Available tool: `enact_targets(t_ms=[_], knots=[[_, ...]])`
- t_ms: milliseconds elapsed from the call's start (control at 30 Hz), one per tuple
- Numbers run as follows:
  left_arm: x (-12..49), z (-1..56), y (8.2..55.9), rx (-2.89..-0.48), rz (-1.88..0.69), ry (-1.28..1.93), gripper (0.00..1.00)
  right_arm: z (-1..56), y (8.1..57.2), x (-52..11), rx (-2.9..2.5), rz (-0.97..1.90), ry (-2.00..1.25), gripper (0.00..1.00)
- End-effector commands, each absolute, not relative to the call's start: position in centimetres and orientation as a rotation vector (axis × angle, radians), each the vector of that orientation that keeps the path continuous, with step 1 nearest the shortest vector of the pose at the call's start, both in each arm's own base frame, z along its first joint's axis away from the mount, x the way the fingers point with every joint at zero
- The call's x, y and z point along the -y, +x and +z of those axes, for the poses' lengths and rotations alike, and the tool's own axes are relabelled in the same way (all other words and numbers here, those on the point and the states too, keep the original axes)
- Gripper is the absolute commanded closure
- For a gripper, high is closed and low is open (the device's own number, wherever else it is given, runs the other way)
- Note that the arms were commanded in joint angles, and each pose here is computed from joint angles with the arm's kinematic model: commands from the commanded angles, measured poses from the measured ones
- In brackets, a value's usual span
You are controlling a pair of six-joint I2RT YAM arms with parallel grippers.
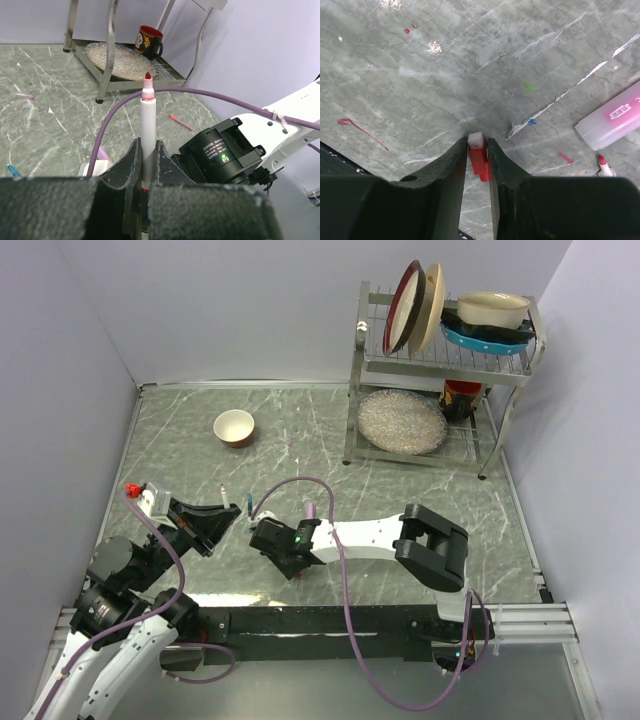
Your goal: Insert the pens into the pen caps
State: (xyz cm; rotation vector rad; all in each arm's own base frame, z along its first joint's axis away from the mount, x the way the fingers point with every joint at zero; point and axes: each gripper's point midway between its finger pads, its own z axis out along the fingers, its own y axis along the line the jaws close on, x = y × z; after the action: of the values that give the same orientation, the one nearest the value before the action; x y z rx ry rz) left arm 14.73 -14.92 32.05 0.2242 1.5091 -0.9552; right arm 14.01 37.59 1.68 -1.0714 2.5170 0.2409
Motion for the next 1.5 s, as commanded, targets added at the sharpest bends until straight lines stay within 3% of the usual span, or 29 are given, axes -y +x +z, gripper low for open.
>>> enact_targets(t_ms=[0, 533, 600, 667, 767, 967, 1200, 1300, 1467], knots=[[14.8, 32.6, 14.7, -1.474, -0.950, 0.233, 0.99, 1.9, 13.6, -37.0, -2.532, 0.216, -1.071, 0.68], [15.0, 32.3, 14.8, -1.489, -0.953, 0.239, 0.99, 2.0, 12.7, -36.4, -2.551, 0.205, -1.062, 0.65], [15.0, 32.4, 14.8, -1.487, -0.951, 0.237, 0.99, 1.9, 12.9, -36.1, -2.553, 0.186, -1.047, 0.74], [15.0, 32.3, 14.9, -1.491, -0.950, 0.233, 0.99, 1.9, 12.9, -35.9, -2.555, 0.171, -1.024, 0.90], [15.1, 32.2, 15.0, -1.498, -0.955, 0.234, 0.99, 3.5, 13.7, -36.2, -2.531, 0.188, -0.957, 1.00], [16.7, 31.9, 14.5, -1.505, -1.050, 0.275, 0.99, 15.7, 18.6, -38.1, -2.364, 0.409, -0.651, 1.00], [18.4, 31.0, 14.1, -1.514, -1.188, 0.289, 0.99, 32.3, 22.7, -37.7, -1.971, 0.859, -0.239, 1.00], [19.6, 30.1, 13.4, -1.518, -1.287, 0.318, 0.99, 37.2, 21.8, -37.5, -1.786, 1.070, -0.178, 1.00], [20.2, 29.5, 12.7, -1.496, -1.364, 0.336, 0.99, 40.4, 20.1, -37.6, -1.635, 1.299, -0.135, 1.00]])
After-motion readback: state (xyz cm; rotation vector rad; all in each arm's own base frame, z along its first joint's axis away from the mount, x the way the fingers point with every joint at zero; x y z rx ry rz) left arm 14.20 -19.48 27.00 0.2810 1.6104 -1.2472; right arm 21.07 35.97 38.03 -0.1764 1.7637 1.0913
